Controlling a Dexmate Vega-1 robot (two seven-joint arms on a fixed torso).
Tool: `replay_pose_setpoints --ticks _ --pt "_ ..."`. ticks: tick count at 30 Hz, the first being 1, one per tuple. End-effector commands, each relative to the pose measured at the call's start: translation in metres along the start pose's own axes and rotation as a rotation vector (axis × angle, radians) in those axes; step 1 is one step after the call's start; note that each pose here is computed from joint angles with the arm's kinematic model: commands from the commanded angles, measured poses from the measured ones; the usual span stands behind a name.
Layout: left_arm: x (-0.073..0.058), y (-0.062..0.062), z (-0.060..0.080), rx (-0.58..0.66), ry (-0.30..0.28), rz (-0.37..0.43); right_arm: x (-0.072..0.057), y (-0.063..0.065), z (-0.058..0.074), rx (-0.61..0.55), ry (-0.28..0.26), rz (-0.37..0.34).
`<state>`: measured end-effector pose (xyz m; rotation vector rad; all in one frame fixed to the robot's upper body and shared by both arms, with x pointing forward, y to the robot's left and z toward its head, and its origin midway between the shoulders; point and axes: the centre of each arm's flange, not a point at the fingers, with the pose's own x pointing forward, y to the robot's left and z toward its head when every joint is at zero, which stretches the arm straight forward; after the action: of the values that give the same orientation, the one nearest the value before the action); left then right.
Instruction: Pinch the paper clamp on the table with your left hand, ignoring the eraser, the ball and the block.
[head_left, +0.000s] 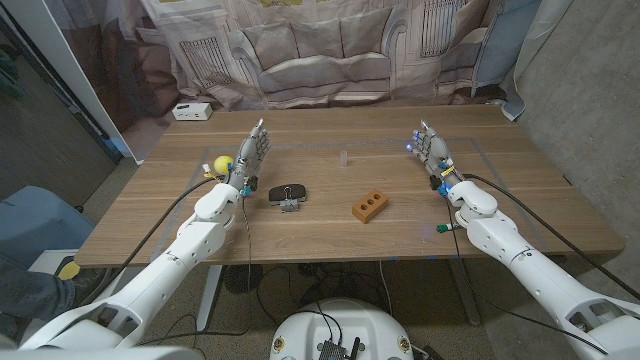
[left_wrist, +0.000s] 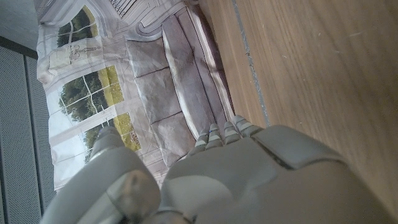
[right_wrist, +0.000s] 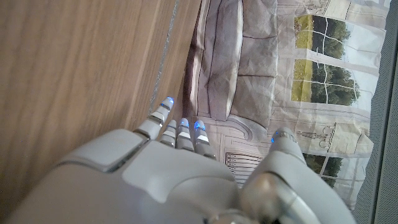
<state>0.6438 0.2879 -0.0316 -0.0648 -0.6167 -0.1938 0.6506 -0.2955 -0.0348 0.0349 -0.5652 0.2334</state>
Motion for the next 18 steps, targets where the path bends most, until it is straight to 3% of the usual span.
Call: replay_pose_setpoints --ticks 1,14,18 --pt "-0.016 0.002 0.011 0.053 -0.036 0.015 -0.009 -0.001 -0.001 0.003 0.009 0.022" --pt "-0.028 0.014 0.023 0.097 -0.087 0.038 -0.017 0.005 0.001 0.013 -0.01 0.003" --pt "-0.026 0.02 0.023 0.109 -0.099 0.033 -0.018 0.008 0.006 -0.008 -0.042 0.006"
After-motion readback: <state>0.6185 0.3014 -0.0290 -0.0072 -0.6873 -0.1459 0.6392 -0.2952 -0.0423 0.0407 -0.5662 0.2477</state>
